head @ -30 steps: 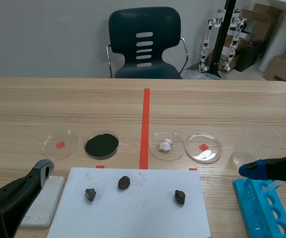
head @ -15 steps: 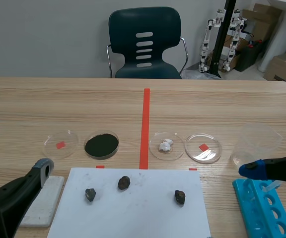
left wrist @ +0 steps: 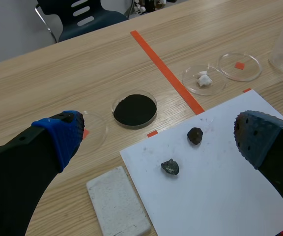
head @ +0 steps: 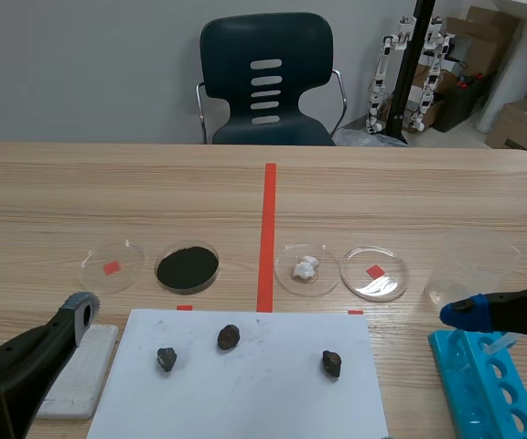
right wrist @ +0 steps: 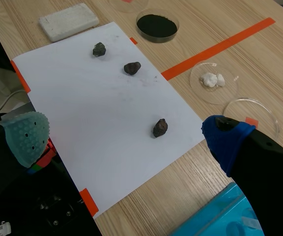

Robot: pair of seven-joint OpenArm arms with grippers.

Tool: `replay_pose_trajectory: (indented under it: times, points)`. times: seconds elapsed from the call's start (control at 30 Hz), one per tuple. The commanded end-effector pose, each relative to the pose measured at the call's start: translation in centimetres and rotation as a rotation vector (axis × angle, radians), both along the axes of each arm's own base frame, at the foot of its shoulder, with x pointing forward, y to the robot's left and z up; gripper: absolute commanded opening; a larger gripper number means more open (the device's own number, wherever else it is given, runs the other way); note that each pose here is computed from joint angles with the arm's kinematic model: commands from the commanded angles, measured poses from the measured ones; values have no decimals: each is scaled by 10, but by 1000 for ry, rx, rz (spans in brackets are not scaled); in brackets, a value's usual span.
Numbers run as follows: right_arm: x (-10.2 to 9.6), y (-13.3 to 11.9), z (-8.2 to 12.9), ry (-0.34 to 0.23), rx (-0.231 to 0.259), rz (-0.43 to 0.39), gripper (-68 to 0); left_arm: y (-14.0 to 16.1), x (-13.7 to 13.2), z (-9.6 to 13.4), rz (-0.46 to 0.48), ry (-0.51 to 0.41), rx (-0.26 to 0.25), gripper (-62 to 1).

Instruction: Pick up the left mineral with the left hand

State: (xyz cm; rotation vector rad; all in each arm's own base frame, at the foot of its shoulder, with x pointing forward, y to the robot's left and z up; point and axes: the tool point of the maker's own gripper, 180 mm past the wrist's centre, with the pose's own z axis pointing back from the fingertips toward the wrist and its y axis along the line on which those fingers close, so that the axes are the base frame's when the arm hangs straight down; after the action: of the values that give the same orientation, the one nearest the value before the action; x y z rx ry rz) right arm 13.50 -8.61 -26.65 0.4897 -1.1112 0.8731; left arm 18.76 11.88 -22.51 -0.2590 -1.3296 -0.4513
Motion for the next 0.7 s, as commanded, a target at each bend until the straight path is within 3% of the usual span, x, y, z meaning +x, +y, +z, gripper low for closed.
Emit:
replay_pose_trajectory:
  times: [0.0, 0.23, 0.33, 0.67]
  points:
    - [1, 1, 4, -8, 13, 7, 4, -2, 1, 6, 3, -22, -21, 14]
    - [1, 1, 4, -8, 13, 7, 4, -1, 3, 6, 7, -20, -15, 14]
    - [1, 1, 4, -8, 13, 7, 4, 1, 5, -11, 17, 65, 31, 14]
    - [1, 1, 4, -8, 13, 7, 4, -1, 15, -62, 163, 382, 65, 14]
